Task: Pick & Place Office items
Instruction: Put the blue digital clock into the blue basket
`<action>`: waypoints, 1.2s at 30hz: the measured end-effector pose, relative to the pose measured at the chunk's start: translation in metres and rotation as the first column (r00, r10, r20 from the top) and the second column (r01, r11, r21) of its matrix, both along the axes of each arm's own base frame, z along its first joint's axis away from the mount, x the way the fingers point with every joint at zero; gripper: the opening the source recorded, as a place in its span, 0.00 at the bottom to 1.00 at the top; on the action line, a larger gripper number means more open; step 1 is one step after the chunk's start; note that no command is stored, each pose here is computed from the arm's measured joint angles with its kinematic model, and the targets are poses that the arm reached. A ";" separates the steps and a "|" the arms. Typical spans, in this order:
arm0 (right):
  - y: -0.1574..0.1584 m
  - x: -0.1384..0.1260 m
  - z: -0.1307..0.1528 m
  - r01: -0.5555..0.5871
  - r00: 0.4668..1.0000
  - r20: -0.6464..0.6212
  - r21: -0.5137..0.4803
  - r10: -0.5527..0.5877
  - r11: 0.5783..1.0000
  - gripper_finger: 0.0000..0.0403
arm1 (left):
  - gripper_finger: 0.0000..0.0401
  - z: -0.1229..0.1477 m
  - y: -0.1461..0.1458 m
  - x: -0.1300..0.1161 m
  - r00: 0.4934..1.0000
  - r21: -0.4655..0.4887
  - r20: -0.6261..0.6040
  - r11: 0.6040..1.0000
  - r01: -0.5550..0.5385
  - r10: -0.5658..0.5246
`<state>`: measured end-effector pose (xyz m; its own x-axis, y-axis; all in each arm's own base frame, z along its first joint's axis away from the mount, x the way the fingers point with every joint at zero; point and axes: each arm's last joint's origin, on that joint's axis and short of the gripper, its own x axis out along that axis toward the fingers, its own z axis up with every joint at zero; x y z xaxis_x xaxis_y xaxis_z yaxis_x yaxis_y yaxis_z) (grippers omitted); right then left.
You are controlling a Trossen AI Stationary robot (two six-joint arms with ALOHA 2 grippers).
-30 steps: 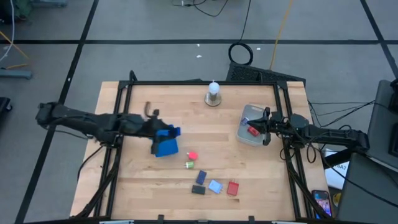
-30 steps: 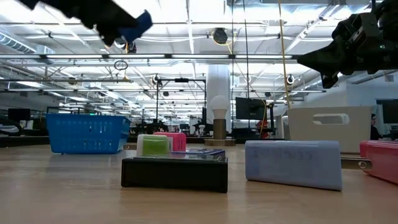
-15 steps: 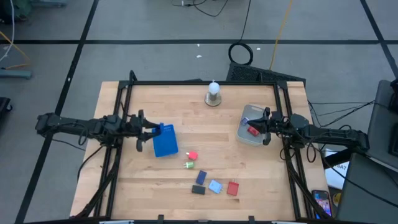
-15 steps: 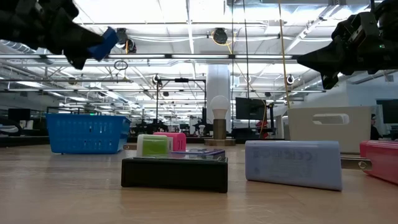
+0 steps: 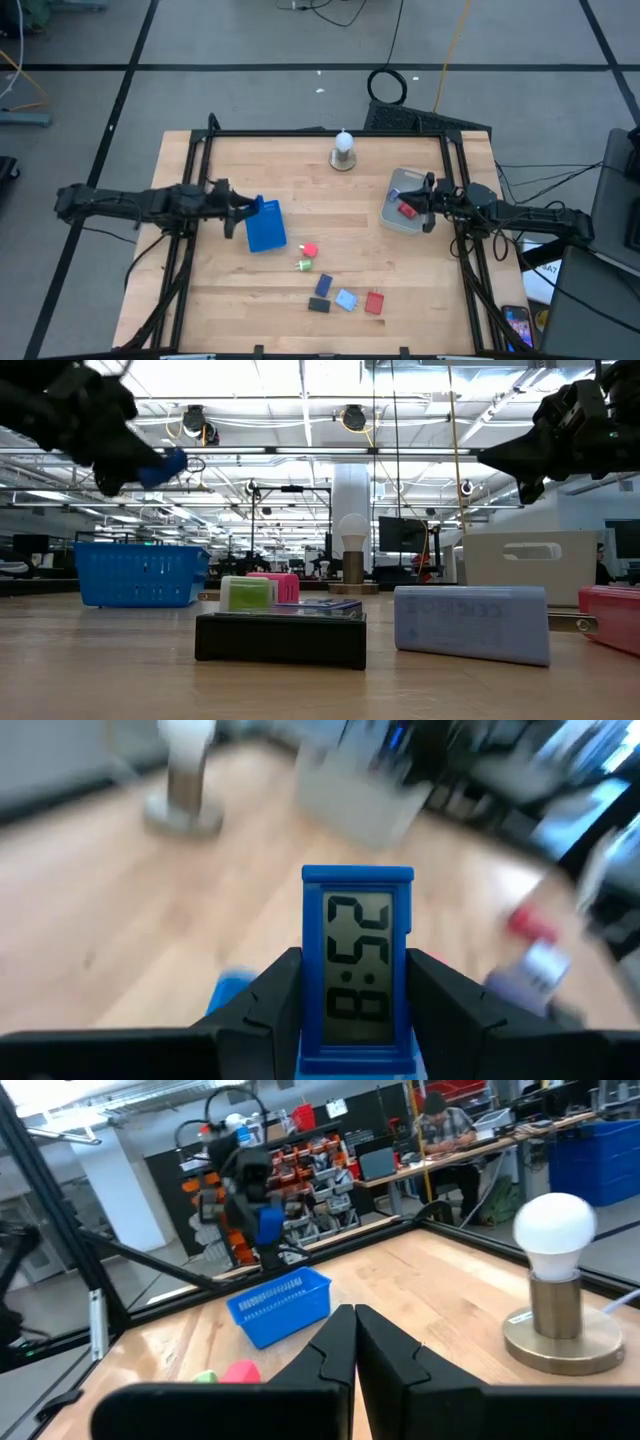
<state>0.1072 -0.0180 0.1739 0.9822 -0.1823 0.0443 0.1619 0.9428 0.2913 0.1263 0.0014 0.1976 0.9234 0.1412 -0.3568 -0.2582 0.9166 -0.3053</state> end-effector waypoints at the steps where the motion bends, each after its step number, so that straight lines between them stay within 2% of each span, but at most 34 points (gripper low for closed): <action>1: 0.000 0.000 0.000 0.004 1.000 0.000 0.000 -0.004 1.000 0.01 | 0.36 -0.002 0.000 0.004 0.999 -0.007 -0.044 1.000 -0.003 0.003; 7: 0.000 0.000 0.000 0.004 1.000 0.000 0.000 -0.004 1.000 0.01 | 0.36 -0.027 -0.003 0.032 0.949 -0.037 -0.314 0.999 0.020 -0.031; 16: 0.000 0.000 0.000 0.002 1.000 -0.003 0.009 -0.002 1.000 0.01 | 0.36 -0.032 -0.008 0.065 0.850 0.006 -0.523 0.997 0.080 -0.065; 24: 0.000 0.000 -0.001 0.001 1.000 -0.010 0.010 -0.001 1.000 0.01 | 0.36 -0.034 -0.008 0.080 0.778 0.027 -0.626 0.995 0.097 -0.059; 31: 0.000 0.000 -0.001 0.001 1.000 -0.014 0.010 0.000 1.000 0.01 | 0.36 -0.049 -0.004 0.085 0.725 0.041 -0.688 0.996 0.081 -0.030; 36: 0.000 0.000 -0.002 0.001 1.000 -0.015 0.010 0.000 1.000 0.01 | 0.36 -0.054 0.000 0.087 0.707 0.043 -0.707 0.996 0.074 -0.022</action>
<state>0.1074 -0.0180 0.1724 0.9827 -0.1832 0.0279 0.1667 0.9397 0.2986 0.2130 0.0013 0.1431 0.4122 0.1501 -0.8987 -0.3295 0.9441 0.0066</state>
